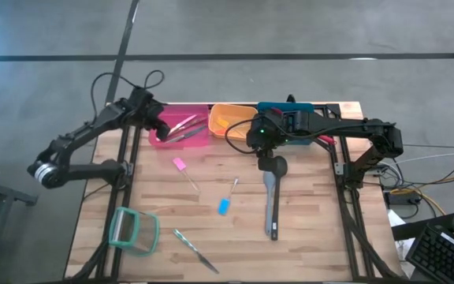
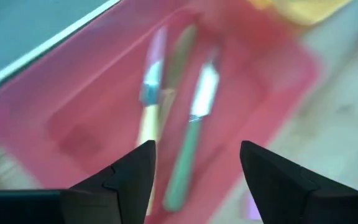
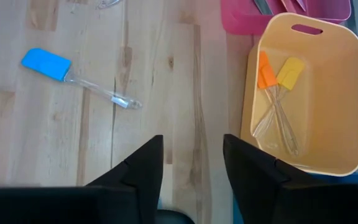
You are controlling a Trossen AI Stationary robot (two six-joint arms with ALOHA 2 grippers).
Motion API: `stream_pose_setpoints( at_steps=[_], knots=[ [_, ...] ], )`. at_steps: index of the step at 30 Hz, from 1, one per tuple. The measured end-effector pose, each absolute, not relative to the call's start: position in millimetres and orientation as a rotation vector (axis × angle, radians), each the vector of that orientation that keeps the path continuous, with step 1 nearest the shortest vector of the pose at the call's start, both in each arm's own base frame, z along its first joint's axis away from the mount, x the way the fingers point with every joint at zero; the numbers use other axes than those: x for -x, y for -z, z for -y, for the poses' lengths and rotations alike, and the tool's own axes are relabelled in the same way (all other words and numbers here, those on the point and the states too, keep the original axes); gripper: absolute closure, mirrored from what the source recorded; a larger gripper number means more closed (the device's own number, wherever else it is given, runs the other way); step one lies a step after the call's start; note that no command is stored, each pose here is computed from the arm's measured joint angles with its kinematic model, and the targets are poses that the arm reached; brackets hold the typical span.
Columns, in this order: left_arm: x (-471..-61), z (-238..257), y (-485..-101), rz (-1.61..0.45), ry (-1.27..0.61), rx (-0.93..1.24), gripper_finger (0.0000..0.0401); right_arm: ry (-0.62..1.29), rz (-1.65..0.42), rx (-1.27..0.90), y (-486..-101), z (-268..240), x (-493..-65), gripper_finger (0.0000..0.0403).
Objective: Pick & Place Kitchen Items
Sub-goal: Put the blue spatula into the yellow bin
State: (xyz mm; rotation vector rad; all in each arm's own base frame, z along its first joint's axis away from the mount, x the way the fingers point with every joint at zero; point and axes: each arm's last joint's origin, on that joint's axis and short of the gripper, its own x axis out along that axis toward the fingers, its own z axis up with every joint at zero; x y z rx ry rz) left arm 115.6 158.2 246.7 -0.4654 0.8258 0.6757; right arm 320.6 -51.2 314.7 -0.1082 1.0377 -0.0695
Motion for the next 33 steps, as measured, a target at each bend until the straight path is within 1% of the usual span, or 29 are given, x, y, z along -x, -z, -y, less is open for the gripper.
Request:
stream_pose_setpoints(
  at_steps=[5,8,18,25,30,33],
  knots=[
    [-116,-144,-261,-0.689,-0.504,0.515,0.0163,0.070,-1.038,0.108,-315,51,-321,0.0227],
    [-118,-135,-267,-0.646,-0.413,0.506,0.0163,0.072,-1.038,0.104,-315,51,-321,0.0220],
    [-141,-100,-270,-0.668,-0.211,0.418,0.0165,0.064,-1.034,0.114,-315,51,-321,0.0204],
    [-163,-74,-270,-0.700,-0.233,0.366,0.0165,0.046,-1.023,0.100,-315,49,-322,0.0216],
    [-174,-55,-274,-0.663,-0.222,0.274,0.0165,-0.088,-0.938,0.051,-315,40,-329,0.0232],
    [-180,-48,-278,-0.623,-0.245,0.257,0.0165,-0.149,-0.883,0.069,-313,32,-335,0.0239]
  ],
)
